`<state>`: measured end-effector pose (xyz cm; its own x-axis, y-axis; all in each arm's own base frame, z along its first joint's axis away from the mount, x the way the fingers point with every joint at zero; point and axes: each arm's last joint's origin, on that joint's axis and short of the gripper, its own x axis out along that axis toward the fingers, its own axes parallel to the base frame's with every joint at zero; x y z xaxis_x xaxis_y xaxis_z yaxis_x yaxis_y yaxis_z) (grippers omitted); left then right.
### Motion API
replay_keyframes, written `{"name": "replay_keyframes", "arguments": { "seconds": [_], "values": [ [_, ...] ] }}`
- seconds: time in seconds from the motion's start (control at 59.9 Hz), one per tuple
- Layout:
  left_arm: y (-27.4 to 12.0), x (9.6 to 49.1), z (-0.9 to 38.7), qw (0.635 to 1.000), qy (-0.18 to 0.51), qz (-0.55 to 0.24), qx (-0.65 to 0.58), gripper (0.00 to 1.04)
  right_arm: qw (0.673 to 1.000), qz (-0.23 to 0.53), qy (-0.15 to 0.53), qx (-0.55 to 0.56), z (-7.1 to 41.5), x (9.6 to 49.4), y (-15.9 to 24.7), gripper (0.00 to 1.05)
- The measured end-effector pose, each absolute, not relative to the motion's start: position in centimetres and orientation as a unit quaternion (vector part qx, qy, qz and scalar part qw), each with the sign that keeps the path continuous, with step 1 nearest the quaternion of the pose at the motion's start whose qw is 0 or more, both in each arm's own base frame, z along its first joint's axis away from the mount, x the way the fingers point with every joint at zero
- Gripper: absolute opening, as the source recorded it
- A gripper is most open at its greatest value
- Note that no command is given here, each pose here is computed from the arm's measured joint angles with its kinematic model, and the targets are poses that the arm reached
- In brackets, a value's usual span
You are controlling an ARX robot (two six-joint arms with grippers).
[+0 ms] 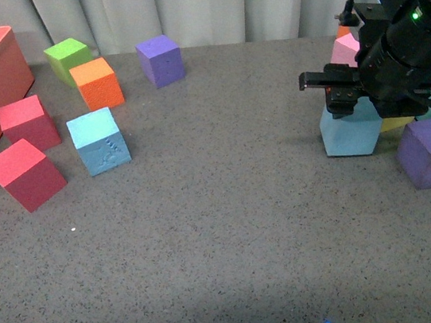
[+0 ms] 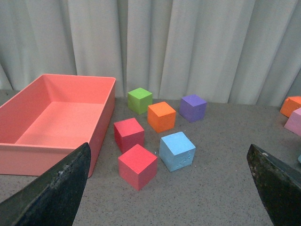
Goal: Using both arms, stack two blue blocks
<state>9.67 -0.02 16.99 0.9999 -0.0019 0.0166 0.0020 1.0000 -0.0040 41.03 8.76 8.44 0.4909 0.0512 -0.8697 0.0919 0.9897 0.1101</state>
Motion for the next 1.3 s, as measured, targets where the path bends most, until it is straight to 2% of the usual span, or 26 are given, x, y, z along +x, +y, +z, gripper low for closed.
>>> {"name": "replay_keyframes", "arguments": {
  "seconds": [0.284,0.451,0.818,1.002,1.119,1.303],
  "values": [
    [0.0,9.7,17.0,1.000,-0.008,-0.001,-0.002,0.98,0.873,0.049,0.480,0.066,10.9,42.0,14.3,0.38],
    [0.0,9.7,17.0,1.000,-0.008,-0.001,-0.002,0.98,0.868,0.069,0.488,0.068,10.3,42.3,17.4,0.38],
    [0.0,9.7,17.0,1.000,-0.008,-0.001,-0.002,0.98,0.856,0.080,0.506,0.062,9.1,43.0,20.8,0.38],
    [0.0,9.7,17.0,1.000,-0.008,-0.001,-0.002,0.98,0.854,0.077,0.511,0.055,8.8,43.0,21.3,0.38],
    [0.0,9.7,17.0,1.000,-0.008,-0.001,-0.002,0.98,0.854,0.079,0.512,0.055,8.7,43.0,21.3,0.61],
    [0.0,9.7,17.0,1.000,-0.008,-0.001,-0.002,0.98,0.855,0.076,0.510,0.053,8.7,43.0,21.3,0.87]
  ]
}}
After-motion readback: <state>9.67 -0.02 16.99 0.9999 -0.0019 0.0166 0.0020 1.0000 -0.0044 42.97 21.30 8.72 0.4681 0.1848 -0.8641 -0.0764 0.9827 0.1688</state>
